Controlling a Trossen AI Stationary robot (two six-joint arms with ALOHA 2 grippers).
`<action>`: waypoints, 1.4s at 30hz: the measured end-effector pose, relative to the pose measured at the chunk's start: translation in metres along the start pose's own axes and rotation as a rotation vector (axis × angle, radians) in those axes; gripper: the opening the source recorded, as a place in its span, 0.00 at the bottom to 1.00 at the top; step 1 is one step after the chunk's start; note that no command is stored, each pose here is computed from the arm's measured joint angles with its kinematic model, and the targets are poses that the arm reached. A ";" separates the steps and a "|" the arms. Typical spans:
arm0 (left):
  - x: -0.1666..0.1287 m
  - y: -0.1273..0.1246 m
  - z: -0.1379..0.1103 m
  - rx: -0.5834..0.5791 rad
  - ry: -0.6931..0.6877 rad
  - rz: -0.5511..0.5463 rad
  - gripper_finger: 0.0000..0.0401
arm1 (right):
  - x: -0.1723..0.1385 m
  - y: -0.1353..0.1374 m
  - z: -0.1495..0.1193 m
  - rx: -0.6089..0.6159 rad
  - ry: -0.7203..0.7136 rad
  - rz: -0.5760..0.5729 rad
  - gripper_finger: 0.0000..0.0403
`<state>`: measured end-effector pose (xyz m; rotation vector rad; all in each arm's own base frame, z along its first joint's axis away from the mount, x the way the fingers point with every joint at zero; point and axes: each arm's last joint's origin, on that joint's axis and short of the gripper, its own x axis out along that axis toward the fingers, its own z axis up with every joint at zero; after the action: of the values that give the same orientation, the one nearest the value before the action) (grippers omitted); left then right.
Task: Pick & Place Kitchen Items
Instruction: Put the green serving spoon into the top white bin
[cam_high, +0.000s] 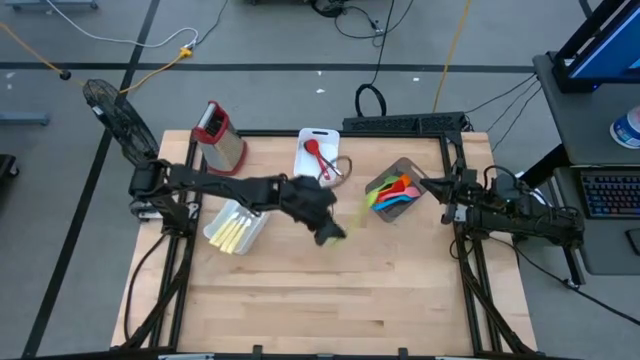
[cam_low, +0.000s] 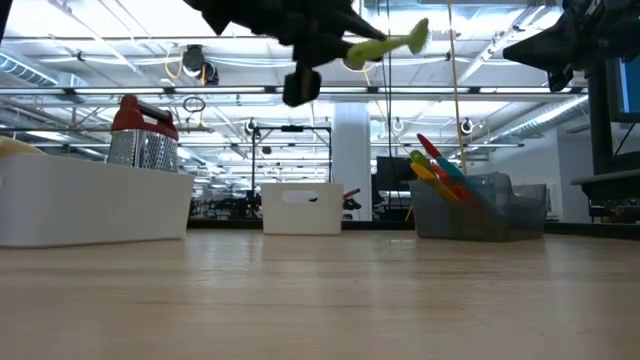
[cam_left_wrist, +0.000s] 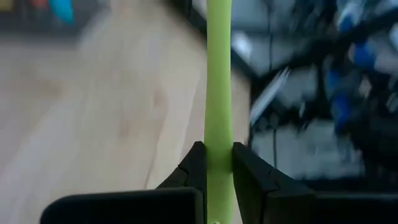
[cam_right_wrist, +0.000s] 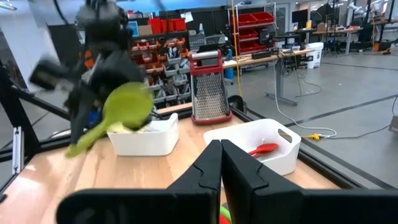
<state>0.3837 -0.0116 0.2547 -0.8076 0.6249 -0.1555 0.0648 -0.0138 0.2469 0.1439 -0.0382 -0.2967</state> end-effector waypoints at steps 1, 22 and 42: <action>-0.005 -0.002 0.006 -0.004 -0.047 -0.003 0.09 | 0.000 0.000 0.000 -0.002 0.004 0.000 0.01; -0.065 0.065 0.072 -0.540 -0.402 0.101 0.09 | 0.000 0.000 -0.001 -0.009 0.011 -0.001 0.01; -0.101 0.121 0.072 -0.899 -0.311 0.269 0.09 | 0.000 0.000 -0.001 0.017 0.010 -0.001 0.01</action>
<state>0.3310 0.1539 0.2528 -1.5598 0.4879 0.5298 0.0648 -0.0138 0.2459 0.1627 -0.0307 -0.2971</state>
